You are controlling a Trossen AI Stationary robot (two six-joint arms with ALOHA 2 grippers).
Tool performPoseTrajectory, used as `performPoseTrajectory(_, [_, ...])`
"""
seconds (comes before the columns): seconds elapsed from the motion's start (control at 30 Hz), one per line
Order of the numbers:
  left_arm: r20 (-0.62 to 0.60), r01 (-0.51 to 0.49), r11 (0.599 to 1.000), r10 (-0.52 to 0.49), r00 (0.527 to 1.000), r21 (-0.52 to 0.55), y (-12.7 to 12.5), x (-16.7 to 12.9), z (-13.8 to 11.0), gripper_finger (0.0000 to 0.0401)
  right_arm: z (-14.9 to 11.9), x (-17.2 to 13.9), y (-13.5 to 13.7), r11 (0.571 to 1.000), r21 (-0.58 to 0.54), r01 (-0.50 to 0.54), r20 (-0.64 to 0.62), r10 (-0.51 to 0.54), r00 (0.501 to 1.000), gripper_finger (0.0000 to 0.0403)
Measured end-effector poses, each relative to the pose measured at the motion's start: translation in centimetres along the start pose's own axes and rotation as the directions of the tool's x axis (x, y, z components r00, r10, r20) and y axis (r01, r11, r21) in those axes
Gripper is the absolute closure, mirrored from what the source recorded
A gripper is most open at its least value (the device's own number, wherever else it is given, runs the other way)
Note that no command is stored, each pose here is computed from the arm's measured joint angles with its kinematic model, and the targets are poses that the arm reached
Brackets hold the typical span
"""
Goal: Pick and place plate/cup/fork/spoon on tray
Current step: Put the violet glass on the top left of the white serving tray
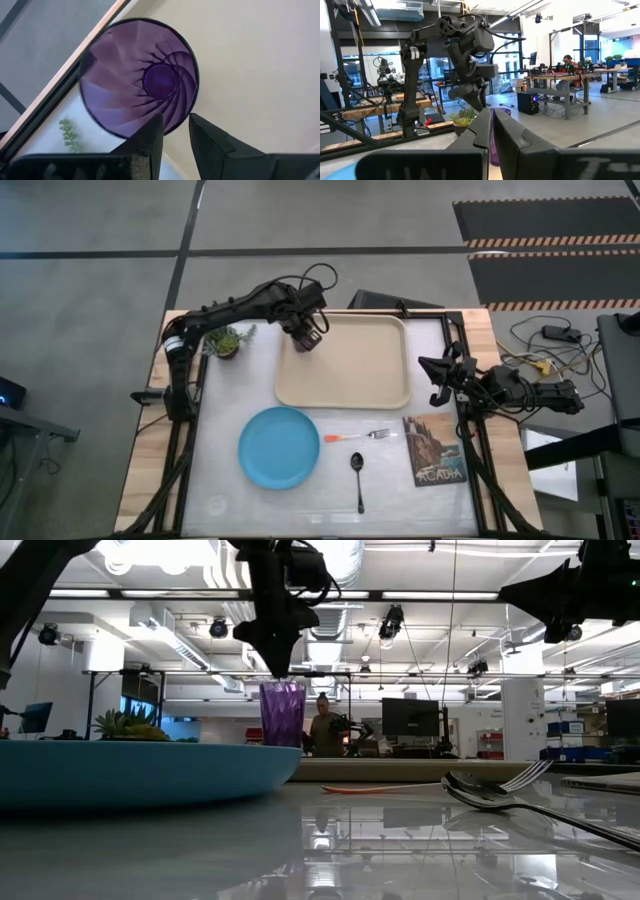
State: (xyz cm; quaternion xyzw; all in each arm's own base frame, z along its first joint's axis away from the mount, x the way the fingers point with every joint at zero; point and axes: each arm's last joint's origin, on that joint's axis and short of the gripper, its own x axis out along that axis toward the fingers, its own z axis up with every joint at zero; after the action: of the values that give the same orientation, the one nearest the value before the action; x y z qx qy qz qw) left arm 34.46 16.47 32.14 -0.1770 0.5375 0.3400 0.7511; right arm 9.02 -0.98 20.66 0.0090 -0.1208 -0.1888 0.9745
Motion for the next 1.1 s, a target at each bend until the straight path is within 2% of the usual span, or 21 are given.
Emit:
performPoseTrajectory(0.3, [0.082, 0.04, 0.999, -0.04, 0.996, 0.006, 0.4, -4.3, -1.3, 0.0325, 0.0, 0.0, 0.0, 1.0, 0.0, 0.0, 0.0, 0.0, 1.0, 0.0394])
performPoseTrajectory(0.4, [0.115, 0.068, 0.996, -0.074, 0.991, 0.056, -1.0, -5.6, -2.0, 0.0331, 0.0, 0.0, 0.0, 1.0, 0.0, 0.0, 0.0, 0.0, 1.0, 0.0394])
performPoseTrajectory(0.53, [0.154, 0.104, 0.983, -0.127, 0.98, 0.15, -4.4, -5.8, -3.0, 0.0356, 0.0, 0.0, 0.0, 1.0, -0.002, 0.0, 0.0, 0.0, 1.0, 0.0394])
performPoseTrajectory(0.67, [0.181, 0.135, 0.962, -0.18, 0.967, 0.237, -7.6, -4.4, -4.3, 0.0394, 0.0, 0.0, 0.0, 1.0, 0.0, 0.0, 0.0, 0.0, 1.0, 0.0394])
performPoseTrajectory(0.77, [0.189, 0.115, 0.957, -0.17, 0.967, 0.267, -8.7, -2.5, -5.2, 0.0397, 0.0, 0.0, 0.0, 1.0, 0.0, 0.0, 0.0, 0.0, 1.0, 0.0394])
performPoseTrajectory(0.87, [0.198, 0.057, 0.965, -0.111, 0.974, 0.257, -8.7, -0.3, -5.8, 0.04, 0.0, 0.0, 0.0, 1.0, 0.0, 0.0, 0.0, 0.0, 1.0, 0.0394])
performPoseTrajectory(1.0, [0.233, -0.075, 0.975, 0.024, 0.972, 0.21, -7.7, 2.8, -6.3, 0.0401, 0.0, 0.0, 0.0, 1.0, 0.0, 0.0, 0.0, 0.0, 1.0, 0.0394])
performPoseTrajectory(1.1, [0.251, -0.113, 0.979, 0.068, 0.966, 0.17, -6.8, 4.7, -6.4, 0.0401, 0.0, 0.0, 0.0, 1.0, 0.0, 0.0, 0.0, 0.0, 1.0, 0.0394])
